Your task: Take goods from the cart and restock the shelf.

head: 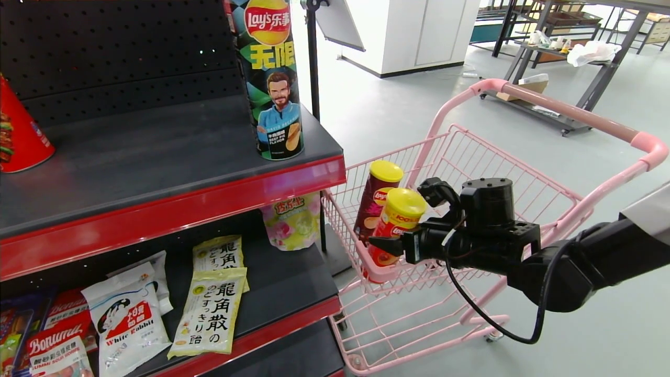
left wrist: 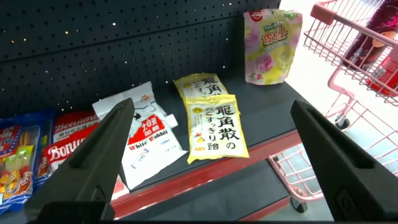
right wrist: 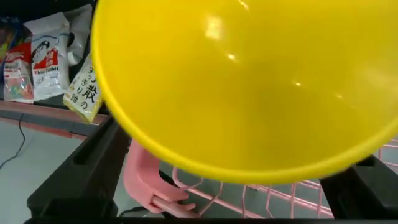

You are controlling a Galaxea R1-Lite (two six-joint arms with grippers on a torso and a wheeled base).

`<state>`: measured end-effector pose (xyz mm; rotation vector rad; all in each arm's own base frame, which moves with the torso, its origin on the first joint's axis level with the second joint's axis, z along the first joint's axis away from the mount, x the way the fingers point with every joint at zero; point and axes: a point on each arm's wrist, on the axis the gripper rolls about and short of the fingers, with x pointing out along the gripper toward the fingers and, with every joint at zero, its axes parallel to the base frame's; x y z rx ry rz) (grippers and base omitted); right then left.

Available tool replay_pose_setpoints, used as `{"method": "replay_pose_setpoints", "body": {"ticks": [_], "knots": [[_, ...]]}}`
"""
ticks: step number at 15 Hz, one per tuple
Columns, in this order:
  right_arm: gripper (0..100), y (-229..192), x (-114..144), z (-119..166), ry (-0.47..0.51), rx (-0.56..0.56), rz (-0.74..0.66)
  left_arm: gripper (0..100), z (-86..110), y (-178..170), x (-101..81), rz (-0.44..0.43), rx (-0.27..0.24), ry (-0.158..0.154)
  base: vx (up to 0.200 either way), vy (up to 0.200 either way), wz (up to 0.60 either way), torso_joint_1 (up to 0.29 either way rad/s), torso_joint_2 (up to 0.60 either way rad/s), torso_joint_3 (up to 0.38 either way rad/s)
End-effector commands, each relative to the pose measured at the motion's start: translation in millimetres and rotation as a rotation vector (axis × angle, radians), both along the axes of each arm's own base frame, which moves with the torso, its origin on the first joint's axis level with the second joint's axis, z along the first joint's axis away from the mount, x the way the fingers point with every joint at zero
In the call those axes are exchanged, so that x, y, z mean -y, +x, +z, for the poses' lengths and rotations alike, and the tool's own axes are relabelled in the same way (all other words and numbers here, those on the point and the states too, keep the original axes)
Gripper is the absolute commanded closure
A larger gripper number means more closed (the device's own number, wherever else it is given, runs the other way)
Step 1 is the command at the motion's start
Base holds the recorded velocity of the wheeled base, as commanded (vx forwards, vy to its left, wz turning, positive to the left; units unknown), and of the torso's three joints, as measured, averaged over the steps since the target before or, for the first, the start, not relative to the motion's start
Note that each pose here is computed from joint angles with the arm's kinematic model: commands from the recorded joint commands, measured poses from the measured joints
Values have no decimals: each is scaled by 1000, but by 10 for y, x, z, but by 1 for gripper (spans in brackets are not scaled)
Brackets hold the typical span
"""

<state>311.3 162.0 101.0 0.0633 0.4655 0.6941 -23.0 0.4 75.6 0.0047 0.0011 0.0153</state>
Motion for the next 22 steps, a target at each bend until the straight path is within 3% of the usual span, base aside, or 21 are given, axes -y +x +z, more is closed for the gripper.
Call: {"method": "replay_pose_setpoints", "body": {"ticks": [1,2,9,15,19,22], "knots": [[0,44,-24,-41,12,-20,-10,0,0,0,0,-2,0,0,0,0,0,0,0,0],[100,77,-36,-34,26,-25,-35,0,0,0,0,0,0,0,0,0,0,0,0,0],[100,84,-51,-45,30,-27,-37,0,0,0,0,0,0,0,0,0,0,0,0,0],[100,-207,296,741,91,185,-87,0,0,0,0,0,0,0,0,0,0,0,0,0],[100,-303,553,1178,102,254,-149,0,0,0,0,0,0,0,0,0,0,0,0,0],[100,-872,763,1839,78,316,-139,0,0,0,0,0,0,0,0,0,0,0,0,0]]}}
